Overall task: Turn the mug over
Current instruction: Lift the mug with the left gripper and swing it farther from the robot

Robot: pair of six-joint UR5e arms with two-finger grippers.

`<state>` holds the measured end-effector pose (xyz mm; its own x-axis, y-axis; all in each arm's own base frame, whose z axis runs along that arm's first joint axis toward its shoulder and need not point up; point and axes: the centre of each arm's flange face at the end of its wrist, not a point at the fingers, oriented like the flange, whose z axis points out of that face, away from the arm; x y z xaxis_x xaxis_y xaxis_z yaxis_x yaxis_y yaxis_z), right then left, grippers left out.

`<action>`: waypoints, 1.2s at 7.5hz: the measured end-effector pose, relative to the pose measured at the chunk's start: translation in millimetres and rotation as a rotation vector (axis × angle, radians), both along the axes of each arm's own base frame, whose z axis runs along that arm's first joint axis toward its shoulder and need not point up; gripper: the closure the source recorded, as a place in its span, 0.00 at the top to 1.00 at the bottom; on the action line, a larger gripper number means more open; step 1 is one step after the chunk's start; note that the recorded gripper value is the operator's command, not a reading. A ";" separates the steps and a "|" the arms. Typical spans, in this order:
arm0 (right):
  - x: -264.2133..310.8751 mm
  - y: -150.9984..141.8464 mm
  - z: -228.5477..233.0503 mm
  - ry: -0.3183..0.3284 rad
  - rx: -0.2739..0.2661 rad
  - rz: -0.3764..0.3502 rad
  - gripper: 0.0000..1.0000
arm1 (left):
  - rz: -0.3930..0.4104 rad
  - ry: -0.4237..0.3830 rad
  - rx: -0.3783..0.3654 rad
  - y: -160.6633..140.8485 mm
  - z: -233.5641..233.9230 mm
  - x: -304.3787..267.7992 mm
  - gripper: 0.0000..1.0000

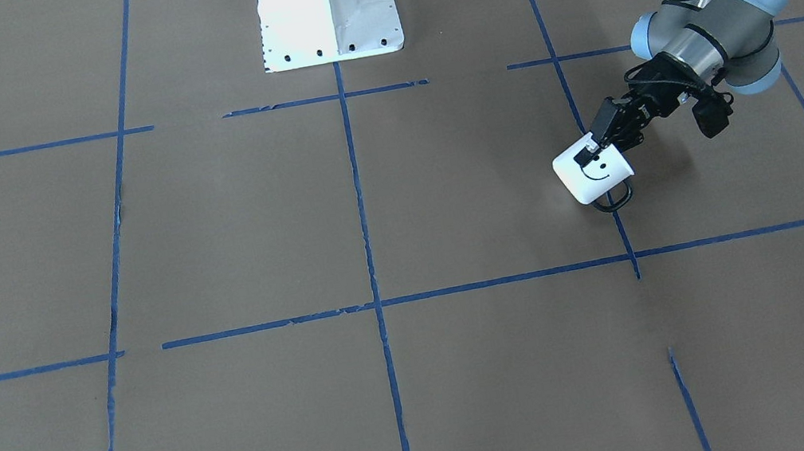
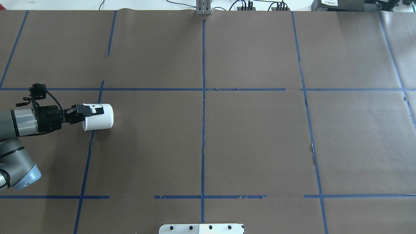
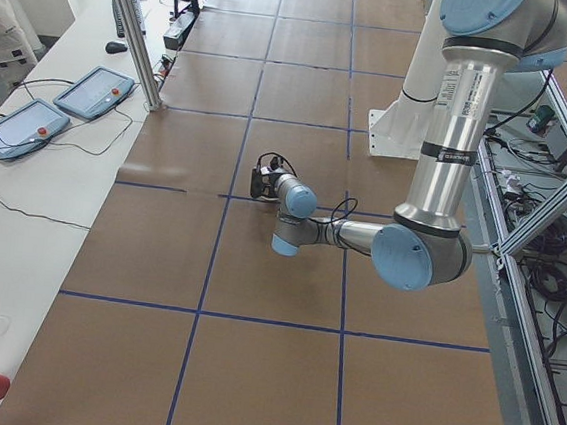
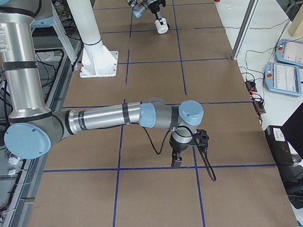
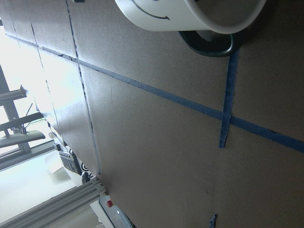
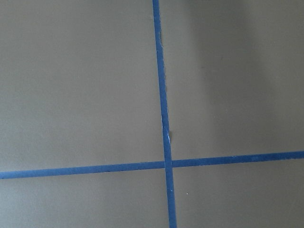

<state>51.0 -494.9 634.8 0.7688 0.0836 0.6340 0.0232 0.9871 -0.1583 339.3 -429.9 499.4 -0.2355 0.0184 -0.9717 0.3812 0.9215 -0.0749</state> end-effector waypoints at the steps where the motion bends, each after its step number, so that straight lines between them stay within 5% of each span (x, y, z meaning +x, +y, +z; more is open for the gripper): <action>1: 0.0 -0.2 -0.2 0.000 0.000 0.000 1.00 | 0.000 0.049 -0.002 -16.0 -26.7 3.1 0.00; 3: 0.0 -0.2 -0.2 0.000 0.000 0.000 1.00 | 0.026 0.062 -0.024 -39.6 -80.1 13.5 0.00; 7: 0.0 -0.1 -0.1 0.000 0.000 0.000 1.00 | 0.101 -0.304 -0.353 -76.6 -256.4 76.1 0.00; 9: 0.0 -0.3 -0.3 0.000 0.001 0.000 1.00 | 0.153 -0.495 -0.501 -71.3 -327.6 138.9 0.00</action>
